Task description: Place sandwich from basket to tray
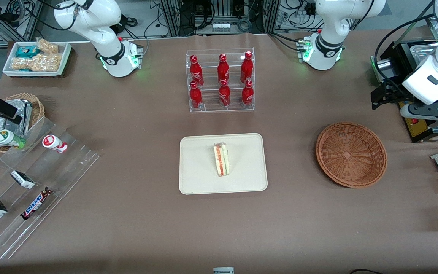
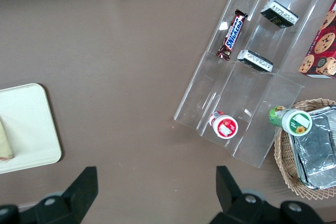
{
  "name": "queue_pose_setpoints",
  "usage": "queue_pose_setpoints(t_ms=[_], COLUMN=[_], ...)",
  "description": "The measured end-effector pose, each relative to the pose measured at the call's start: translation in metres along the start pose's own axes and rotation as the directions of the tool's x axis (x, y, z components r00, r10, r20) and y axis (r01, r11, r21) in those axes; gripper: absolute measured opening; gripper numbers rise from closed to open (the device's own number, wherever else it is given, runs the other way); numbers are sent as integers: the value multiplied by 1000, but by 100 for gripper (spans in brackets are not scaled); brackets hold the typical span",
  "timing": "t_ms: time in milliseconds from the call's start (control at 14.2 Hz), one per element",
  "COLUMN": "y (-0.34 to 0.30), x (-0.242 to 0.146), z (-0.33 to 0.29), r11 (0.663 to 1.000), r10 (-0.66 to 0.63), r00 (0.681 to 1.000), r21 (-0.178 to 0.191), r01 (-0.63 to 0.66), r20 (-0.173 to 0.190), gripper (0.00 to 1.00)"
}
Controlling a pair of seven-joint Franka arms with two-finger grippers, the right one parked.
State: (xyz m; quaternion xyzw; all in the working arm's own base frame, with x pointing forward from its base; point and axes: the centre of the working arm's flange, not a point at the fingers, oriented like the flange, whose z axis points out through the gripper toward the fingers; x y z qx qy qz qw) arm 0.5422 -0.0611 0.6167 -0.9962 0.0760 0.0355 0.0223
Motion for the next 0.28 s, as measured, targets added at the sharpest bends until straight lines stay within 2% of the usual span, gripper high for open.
queue_pose_setpoints(t_ms=[281], y=[12], x=[0], z=[0], r11=[1000], r10=[22], r00=[1000], r21=[2], r01=[-22], r20=[0], gripper=[100])
